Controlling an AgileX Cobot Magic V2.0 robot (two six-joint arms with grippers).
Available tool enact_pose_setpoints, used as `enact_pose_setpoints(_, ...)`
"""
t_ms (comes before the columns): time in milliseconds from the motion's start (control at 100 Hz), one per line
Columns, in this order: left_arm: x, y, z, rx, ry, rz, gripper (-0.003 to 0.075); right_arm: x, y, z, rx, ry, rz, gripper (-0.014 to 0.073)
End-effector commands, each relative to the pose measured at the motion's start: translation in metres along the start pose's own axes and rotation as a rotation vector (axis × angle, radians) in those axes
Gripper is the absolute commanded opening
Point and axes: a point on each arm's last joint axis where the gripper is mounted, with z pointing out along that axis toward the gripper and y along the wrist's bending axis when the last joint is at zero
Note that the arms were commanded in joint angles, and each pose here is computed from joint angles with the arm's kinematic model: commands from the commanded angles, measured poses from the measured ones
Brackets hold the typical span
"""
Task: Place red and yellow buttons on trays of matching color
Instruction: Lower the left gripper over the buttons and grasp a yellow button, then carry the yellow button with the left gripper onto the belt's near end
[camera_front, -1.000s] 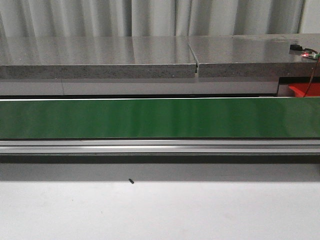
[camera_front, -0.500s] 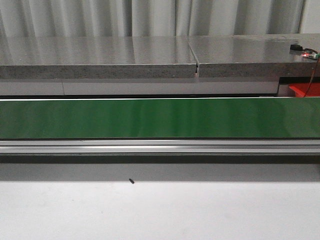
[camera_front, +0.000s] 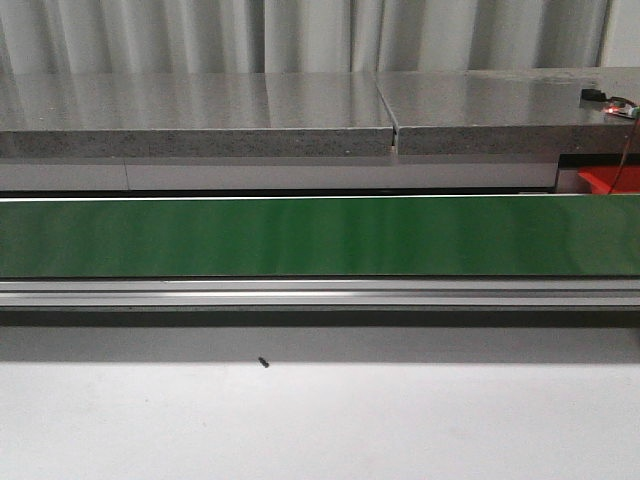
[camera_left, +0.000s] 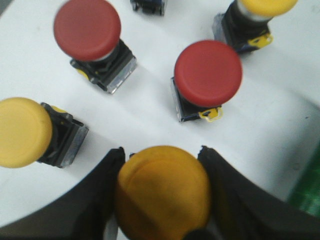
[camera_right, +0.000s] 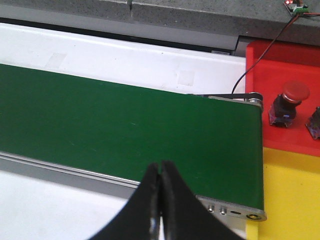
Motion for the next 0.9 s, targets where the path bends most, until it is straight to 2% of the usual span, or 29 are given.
enact_pose_setpoints(0,-0.023,-0.004,-0.048,0.036,-0.175,-0.029,-0.0002,-0.013,-0.002,-0.004,0.023,-0.085,-0.008,-0.0068)
enact_pose_setpoints(140,-0.026,-0.014,-0.090,0.083,-0.260,-0.034,-0.0002,-0.013,-0.002,-0.004,0.023,-0.085,-0.008,-0.0068)
enact_pose_setpoints(340,-0.018,-0.048,-0.125,0.169,-0.306,0.063,-0.0002,-0.013,-0.002,-0.004,0.023,-0.085,-0.008,-0.0068)
enact_pose_setpoints(430,-0.012,-0.062,-0.125,0.195,-0.285,0.128,-0.0002,-0.013,-0.002,-0.004,0.023,-0.085,-0.008,-0.0068)
enact_pose_setpoints(630,0.000,-0.083,-0.110,0.228,-0.220,0.183,-0.0002,-0.013,-0.002,-0.004,0.023,-0.085,-0.008,-0.0068)
enact_pose_setpoints(890,0.007,-0.098,-0.087,0.236,-0.154,0.231,-0.0002,-0.013,-0.002,-0.004,0.023,-0.085,-0.008,-0.0068)
